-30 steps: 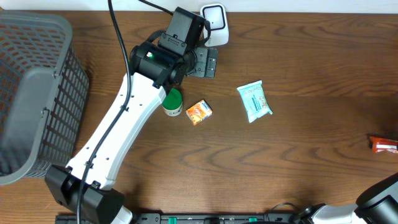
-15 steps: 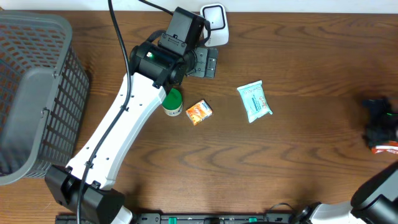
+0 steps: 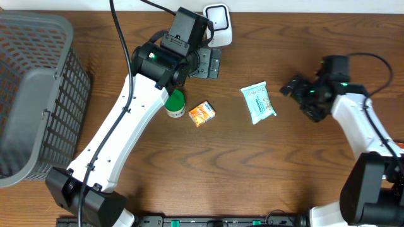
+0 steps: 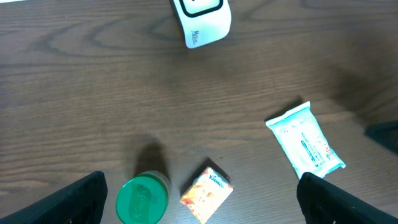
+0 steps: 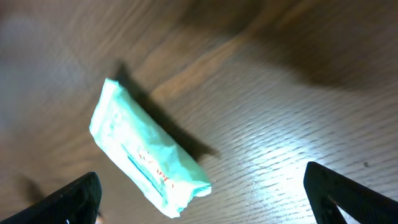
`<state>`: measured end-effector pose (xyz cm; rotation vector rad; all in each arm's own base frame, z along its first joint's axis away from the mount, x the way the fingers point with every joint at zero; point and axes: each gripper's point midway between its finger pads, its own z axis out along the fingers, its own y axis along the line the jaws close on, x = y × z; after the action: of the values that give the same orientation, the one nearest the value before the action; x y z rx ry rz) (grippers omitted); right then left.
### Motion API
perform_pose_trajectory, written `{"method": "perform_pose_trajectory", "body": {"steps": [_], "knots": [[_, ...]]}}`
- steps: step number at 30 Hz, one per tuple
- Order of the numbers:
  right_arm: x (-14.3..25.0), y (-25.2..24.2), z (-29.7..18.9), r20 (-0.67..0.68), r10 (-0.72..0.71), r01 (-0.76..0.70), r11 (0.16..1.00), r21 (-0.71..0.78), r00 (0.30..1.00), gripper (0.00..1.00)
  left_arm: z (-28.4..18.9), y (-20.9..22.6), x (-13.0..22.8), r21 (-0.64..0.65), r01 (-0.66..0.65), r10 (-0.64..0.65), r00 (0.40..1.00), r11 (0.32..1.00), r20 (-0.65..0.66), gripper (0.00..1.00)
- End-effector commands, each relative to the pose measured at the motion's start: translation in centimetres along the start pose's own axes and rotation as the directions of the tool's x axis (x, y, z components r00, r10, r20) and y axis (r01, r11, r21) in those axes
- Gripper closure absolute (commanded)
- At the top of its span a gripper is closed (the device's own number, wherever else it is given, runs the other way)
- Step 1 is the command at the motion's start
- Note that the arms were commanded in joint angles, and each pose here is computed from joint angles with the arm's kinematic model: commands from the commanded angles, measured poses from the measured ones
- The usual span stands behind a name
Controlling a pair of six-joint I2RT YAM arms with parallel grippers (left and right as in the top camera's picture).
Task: Scan the item barcode
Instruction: 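Move the right gripper over the green wipes pack and grasp it, then lift the wipes pack and carry it left toward the scanner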
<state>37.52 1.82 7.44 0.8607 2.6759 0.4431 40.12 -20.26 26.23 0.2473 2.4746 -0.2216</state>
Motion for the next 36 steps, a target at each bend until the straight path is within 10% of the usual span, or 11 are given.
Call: {"method": "perform_pose_trajectory", "body": {"steps": [1, 11, 36], "knots": [[0.0, 1.0, -0.3, 0.043, -0.115, 0.113, 0.993, 0.042, 0.992, 0.01, -0.1, 0.2, -0.2, -0.007, -0.014, 0.014, 1.000, 1.000, 0.005, 0.02], [0.8, 2.4, 0.1, 0.034, -0.588, 0.579, 0.804, 0.137, 0.808, 0.01, -0.1, 0.2, -0.2, -0.007, -0.014, 0.014, 1.000, 1.000, 0.005, 0.02], [4.8, 4.1, 5.3, -0.103, -0.812, 0.808, 0.543, 0.229, 0.575, 0.01, -0.1, 0.2, -0.2, -0.007, -0.014, 0.014, 1.000, 1.000, 0.005, 0.02]]}}
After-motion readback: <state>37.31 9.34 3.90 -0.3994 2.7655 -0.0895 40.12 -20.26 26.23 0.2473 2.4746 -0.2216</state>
